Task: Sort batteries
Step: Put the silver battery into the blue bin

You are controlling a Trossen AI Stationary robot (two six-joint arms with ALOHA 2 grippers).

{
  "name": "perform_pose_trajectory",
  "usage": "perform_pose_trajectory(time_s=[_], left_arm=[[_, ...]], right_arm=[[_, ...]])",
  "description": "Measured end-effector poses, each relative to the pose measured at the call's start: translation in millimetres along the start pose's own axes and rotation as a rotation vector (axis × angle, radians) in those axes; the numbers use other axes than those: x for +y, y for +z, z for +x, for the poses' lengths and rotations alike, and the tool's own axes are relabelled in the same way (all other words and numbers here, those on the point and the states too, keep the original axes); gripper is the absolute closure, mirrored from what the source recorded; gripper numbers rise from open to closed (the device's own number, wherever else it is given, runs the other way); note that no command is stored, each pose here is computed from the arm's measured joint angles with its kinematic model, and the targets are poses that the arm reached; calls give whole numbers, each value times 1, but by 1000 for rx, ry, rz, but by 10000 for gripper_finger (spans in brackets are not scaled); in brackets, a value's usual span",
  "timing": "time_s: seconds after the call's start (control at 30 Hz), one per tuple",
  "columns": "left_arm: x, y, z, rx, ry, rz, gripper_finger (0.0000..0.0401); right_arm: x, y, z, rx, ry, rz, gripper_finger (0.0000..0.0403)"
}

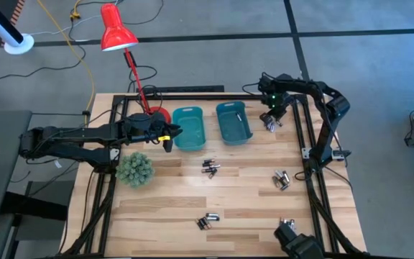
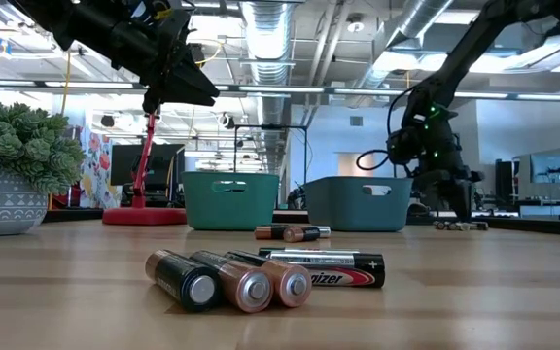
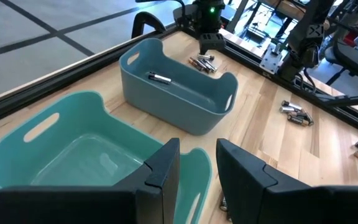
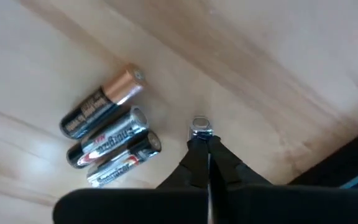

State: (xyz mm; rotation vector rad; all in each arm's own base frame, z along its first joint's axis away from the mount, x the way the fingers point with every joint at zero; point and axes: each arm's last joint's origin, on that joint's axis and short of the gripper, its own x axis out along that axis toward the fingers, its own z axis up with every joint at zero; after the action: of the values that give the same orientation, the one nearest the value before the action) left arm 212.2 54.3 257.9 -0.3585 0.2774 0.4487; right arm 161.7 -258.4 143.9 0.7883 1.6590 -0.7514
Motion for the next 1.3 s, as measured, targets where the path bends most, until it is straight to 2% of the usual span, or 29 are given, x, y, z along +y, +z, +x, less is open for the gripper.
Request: perform_pose_trajectory(time_s=[0.4, 1.0, 1.3], left_arm=[[0, 0, 0, 0, 0, 0, 299], [0, 0, 0, 0, 0, -8, 299], [0, 0, 0, 0, 0, -8, 299]], right_arm=[[-3, -8, -13, -33, 12, 19, 397], [1, -8, -14, -30, 9, -2, 291], [11, -8, 0, -30, 3, -52, 283]])
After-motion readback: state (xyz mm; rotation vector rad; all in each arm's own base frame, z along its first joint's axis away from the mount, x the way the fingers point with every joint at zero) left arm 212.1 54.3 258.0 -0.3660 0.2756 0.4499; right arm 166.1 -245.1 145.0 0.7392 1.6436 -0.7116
